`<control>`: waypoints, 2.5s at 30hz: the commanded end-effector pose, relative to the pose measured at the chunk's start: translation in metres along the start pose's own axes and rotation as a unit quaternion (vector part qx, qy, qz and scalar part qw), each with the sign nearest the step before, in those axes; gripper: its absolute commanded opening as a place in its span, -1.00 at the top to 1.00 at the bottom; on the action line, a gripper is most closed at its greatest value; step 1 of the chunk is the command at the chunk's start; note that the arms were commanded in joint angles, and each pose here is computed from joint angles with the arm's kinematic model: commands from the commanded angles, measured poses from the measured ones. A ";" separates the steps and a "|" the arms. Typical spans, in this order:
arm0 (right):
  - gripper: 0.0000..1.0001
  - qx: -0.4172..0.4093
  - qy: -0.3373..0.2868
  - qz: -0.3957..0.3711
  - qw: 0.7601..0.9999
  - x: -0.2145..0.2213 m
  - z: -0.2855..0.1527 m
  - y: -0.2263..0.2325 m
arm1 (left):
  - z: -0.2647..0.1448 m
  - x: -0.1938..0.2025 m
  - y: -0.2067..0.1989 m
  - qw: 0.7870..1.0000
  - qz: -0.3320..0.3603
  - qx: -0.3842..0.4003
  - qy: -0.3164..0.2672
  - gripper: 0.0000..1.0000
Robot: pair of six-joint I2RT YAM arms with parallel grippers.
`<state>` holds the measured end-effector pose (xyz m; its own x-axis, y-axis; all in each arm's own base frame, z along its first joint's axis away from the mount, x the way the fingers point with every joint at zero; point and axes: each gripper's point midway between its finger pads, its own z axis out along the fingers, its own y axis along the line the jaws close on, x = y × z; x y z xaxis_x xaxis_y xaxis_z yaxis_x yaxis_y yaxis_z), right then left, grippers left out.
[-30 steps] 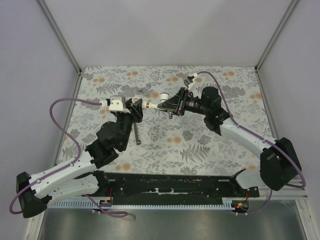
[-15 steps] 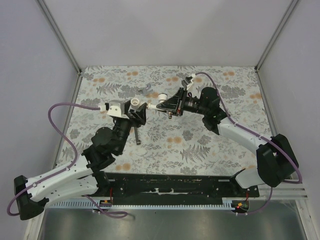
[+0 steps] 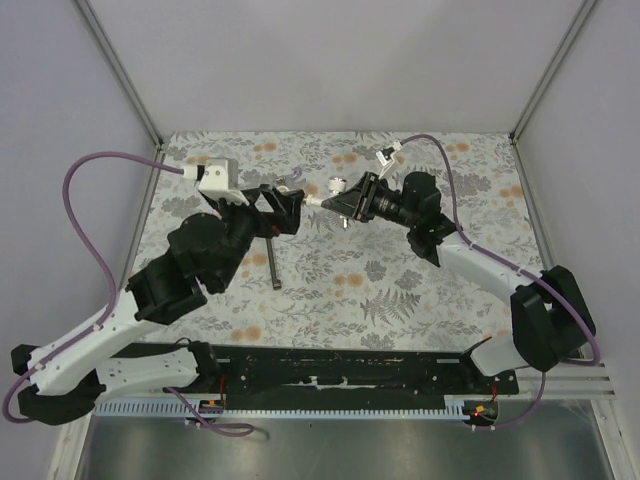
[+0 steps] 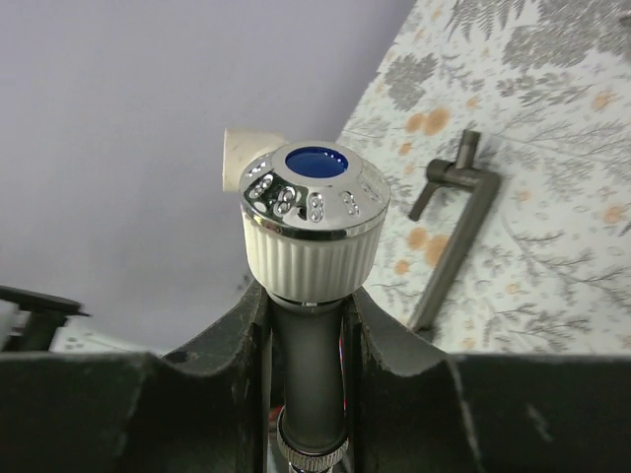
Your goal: Install the water faucets
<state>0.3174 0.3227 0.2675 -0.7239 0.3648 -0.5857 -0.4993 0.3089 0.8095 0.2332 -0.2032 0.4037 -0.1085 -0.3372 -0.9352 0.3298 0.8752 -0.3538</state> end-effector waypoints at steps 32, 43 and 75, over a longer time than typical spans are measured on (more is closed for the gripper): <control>1.00 -0.135 -0.079 -0.360 0.920 -0.025 -0.027 0.064 | 0.058 0.069 0.047 0.902 -0.388 -0.075 0.176 -0.87; 1.00 -0.137 -0.079 -0.358 0.920 -0.023 -0.028 0.063 | 0.062 0.066 0.033 0.883 -0.435 -0.037 0.171 -0.30; 0.85 -0.117 -0.128 0.330 0.928 -0.037 -0.003 0.049 | 0.012 -0.009 -0.007 0.916 -0.231 0.300 -0.132 0.97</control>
<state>0.3029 0.3218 0.3248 -0.7956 0.5852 -0.1566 -0.2633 -0.1013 0.9594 0.2906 -0.2073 0.3460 -0.3270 -0.7799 -0.5337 0.4622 0.3606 -0.8101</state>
